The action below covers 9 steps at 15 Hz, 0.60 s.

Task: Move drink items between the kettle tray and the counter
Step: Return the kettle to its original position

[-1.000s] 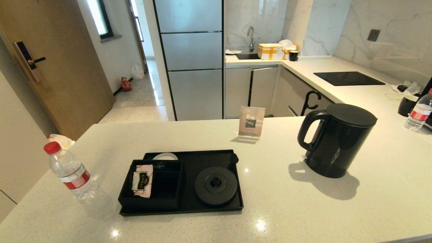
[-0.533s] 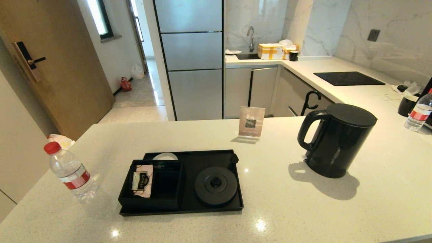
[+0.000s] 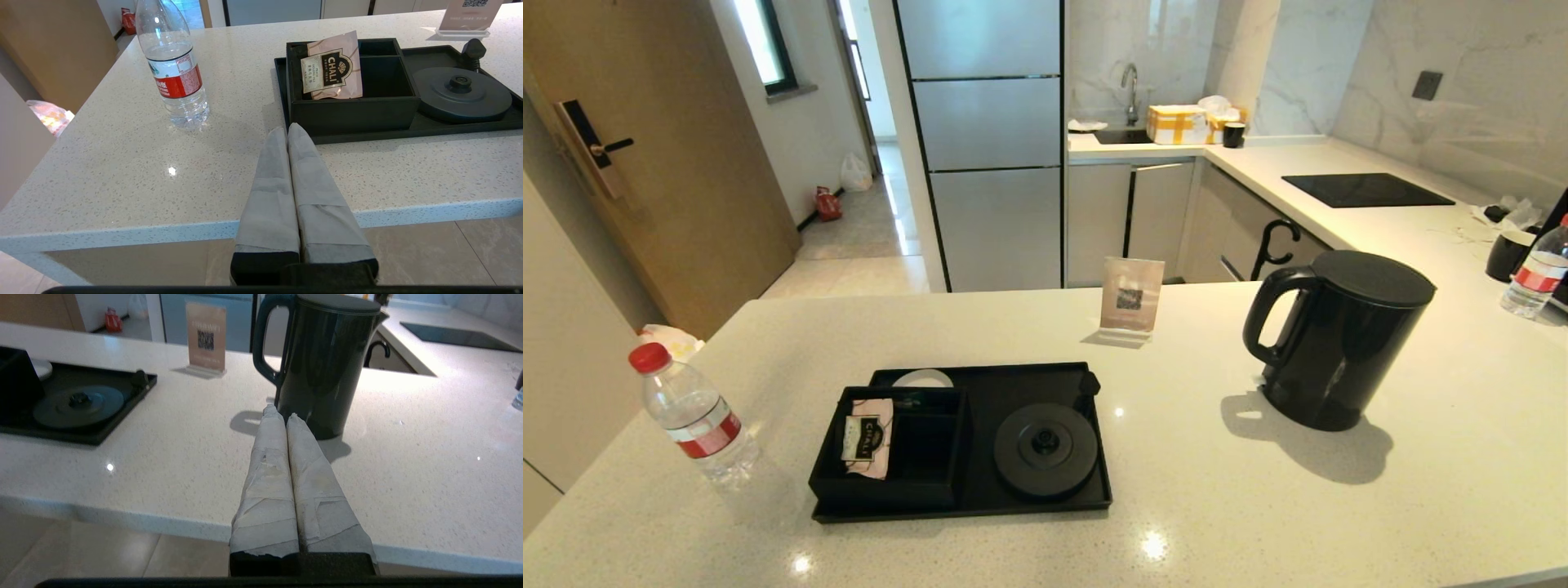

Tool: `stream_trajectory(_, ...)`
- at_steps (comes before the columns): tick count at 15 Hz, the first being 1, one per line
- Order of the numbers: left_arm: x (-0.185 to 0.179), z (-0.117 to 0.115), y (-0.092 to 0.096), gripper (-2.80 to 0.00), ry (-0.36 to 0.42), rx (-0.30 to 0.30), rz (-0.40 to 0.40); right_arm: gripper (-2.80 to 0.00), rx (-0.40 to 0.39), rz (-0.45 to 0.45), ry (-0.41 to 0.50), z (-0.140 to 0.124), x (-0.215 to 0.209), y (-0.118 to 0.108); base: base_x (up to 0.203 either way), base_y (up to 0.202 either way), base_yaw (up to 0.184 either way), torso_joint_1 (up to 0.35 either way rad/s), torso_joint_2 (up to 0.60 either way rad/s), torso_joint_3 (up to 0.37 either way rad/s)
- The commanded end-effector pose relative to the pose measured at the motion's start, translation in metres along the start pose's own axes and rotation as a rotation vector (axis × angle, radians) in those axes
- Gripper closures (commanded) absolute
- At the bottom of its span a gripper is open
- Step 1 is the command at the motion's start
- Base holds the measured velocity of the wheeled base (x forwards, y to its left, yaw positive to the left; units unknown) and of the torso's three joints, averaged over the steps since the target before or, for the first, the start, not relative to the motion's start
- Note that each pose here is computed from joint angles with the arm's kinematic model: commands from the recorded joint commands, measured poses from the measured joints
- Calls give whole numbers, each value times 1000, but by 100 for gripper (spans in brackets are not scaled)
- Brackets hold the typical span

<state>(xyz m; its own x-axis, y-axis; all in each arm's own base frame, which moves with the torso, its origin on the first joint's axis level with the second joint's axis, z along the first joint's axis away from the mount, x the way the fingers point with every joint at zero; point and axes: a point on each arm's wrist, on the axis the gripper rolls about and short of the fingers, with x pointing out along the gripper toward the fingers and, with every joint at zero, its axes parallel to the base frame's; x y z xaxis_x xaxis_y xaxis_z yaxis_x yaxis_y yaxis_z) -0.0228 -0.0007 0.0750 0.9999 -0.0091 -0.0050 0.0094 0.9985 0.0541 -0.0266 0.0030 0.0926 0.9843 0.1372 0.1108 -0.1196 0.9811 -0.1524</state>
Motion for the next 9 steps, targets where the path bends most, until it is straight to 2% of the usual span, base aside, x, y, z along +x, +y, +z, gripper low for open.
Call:
stream_trajectory(1, 0, 0, 0, 0, 0, -1, 0, 0, 8, -1, -1, -4, 2, 0, 0, 0, 0, 0, 0, 0)
stream_trajectory(4, 0, 0, 0, 0, 0, 1, 0, 0, 13, 2, -14, -3, 2, 0, 0, 0, 0, 0, 0, 0)
stream_trajectory(6, 0, 0, 0, 0, 0, -1, 0, 0, 86, 13, -15, -3, 2, 0, 0, 0, 0, 0, 0, 0)
stream_trajectory(9, 0, 0, 0, 0, 0, -1, 0, 0, 86, 13, -15, -3, 2, 0, 0, 0, 0, 0, 0, 0)
